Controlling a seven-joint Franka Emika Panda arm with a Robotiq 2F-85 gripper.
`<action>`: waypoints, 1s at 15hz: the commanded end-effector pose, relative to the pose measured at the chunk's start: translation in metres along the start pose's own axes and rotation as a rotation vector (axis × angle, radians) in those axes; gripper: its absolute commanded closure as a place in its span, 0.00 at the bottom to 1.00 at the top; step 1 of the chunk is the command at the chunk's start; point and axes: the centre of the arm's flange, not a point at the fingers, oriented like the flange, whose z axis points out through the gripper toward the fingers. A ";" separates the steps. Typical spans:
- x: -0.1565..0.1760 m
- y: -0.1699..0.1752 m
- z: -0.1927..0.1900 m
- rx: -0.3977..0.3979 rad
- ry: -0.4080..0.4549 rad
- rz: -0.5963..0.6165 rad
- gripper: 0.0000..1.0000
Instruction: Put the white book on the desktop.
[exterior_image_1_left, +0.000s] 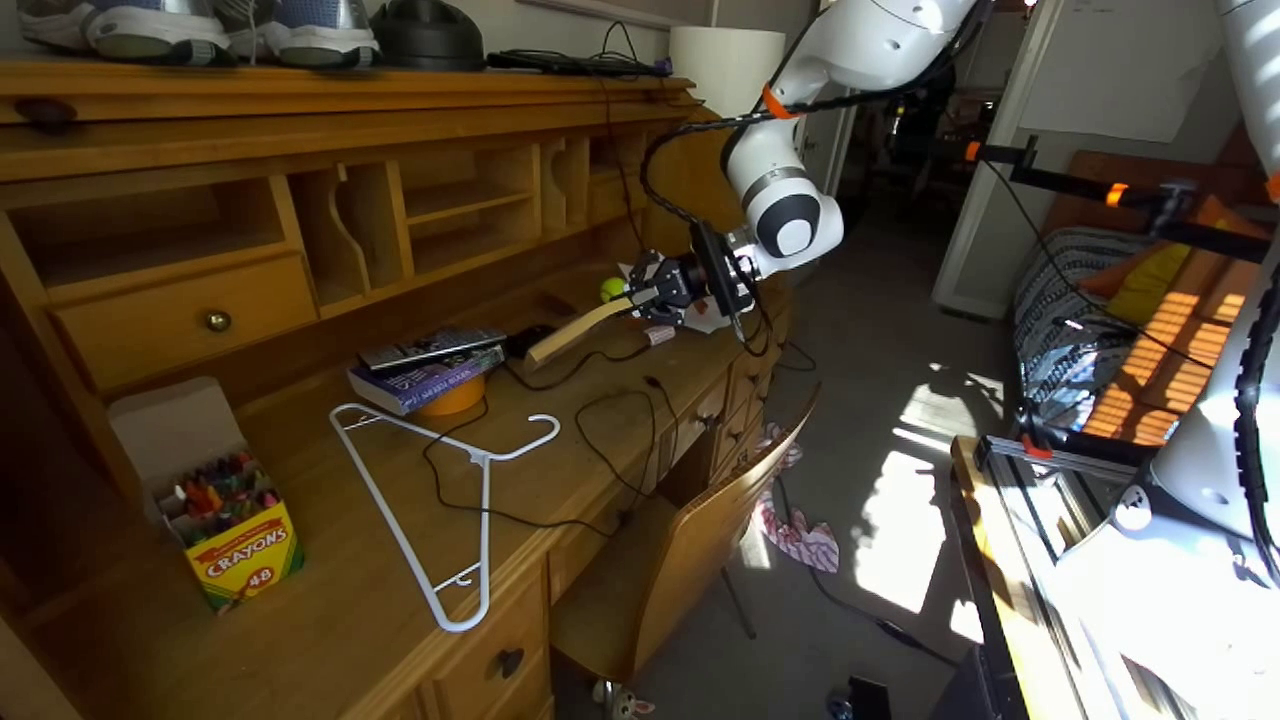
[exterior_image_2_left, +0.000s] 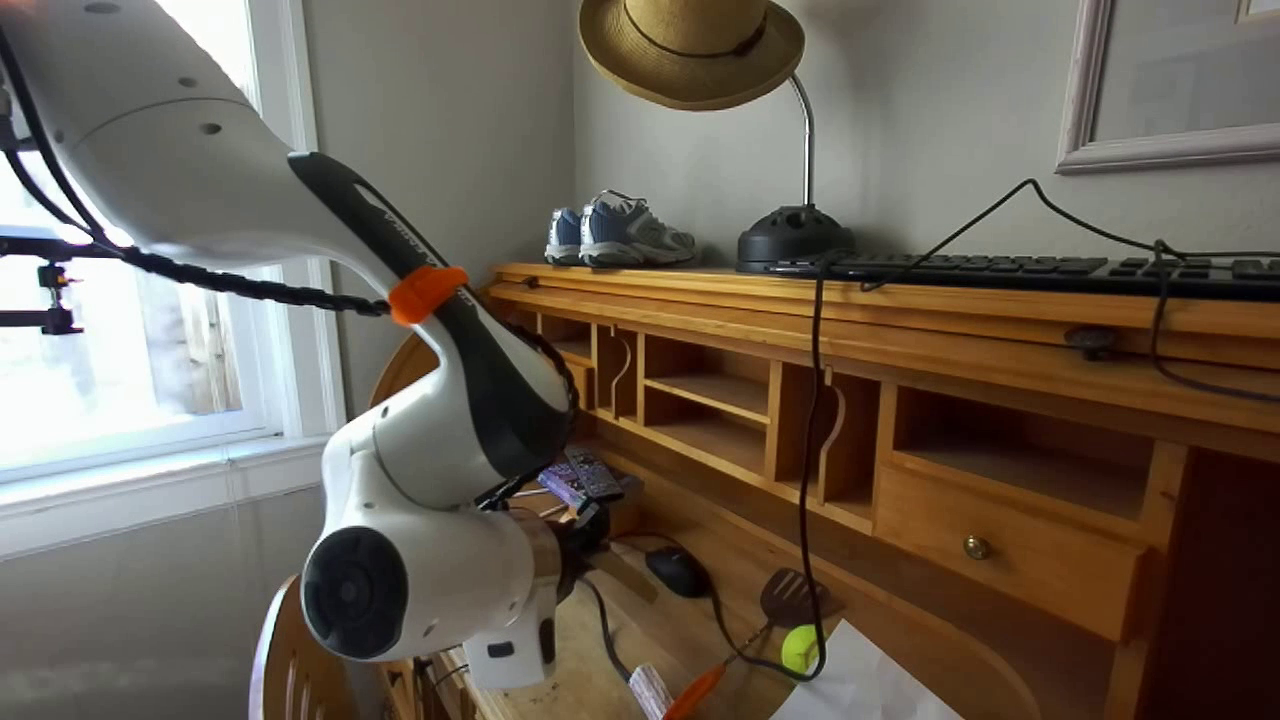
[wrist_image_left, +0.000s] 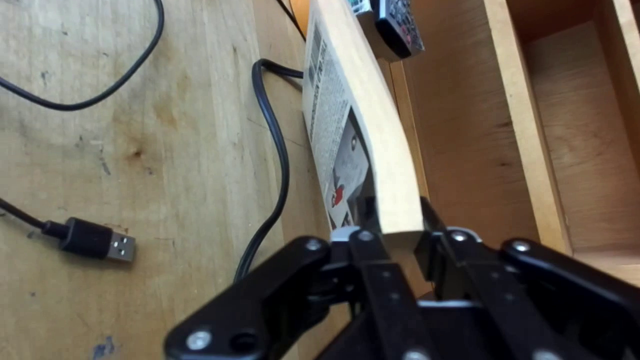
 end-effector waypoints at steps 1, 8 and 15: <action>-0.006 0.005 -0.008 -0.017 0.051 0.000 0.94; -0.036 0.013 -0.018 -0.211 0.079 -0.085 0.52; -0.067 0.004 -0.039 -0.397 0.121 -0.227 0.02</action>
